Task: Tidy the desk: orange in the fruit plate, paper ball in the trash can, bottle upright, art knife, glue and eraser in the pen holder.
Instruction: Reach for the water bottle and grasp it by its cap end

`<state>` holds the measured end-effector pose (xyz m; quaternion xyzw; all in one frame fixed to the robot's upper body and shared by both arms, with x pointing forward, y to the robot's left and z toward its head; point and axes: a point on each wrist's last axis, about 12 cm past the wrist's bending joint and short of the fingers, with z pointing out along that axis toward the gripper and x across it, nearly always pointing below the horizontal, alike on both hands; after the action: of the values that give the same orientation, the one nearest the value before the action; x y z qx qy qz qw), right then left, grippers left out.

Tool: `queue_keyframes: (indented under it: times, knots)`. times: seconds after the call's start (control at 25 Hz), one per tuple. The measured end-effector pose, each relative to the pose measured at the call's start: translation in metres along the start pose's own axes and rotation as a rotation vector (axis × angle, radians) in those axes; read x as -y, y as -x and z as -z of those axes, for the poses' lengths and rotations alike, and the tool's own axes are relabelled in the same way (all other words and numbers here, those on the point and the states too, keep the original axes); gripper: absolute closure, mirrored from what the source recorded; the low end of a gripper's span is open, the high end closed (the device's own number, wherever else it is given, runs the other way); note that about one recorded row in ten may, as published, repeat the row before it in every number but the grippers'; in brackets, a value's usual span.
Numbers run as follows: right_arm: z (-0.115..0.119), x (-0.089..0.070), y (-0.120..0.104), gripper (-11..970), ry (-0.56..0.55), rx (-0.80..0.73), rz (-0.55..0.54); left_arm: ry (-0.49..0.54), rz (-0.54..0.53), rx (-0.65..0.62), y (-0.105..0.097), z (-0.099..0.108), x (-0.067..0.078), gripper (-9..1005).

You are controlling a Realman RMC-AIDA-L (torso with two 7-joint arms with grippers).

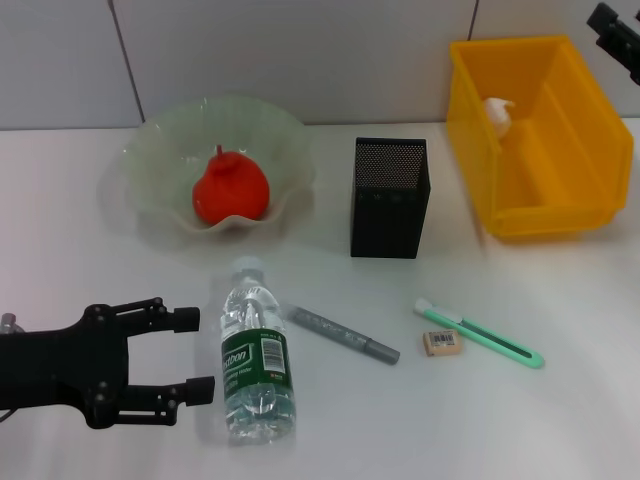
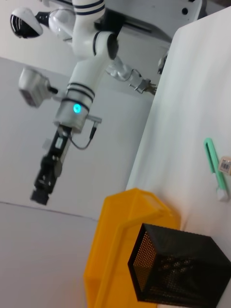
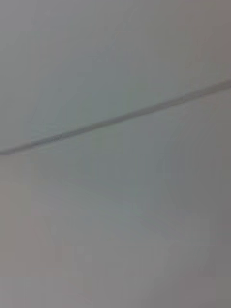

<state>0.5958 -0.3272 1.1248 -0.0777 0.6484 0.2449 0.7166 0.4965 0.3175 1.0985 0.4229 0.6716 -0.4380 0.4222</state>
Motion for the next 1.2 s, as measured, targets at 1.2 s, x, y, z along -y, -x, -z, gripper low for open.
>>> queue_keyframes:
  times: [1.2]
  knots:
    - [0.036, -0.052, -0.027, 181, 0.815, -0.743, 0.071, 0.039, 0.068, -0.009, 0.005, -0.013, -0.016, 136]
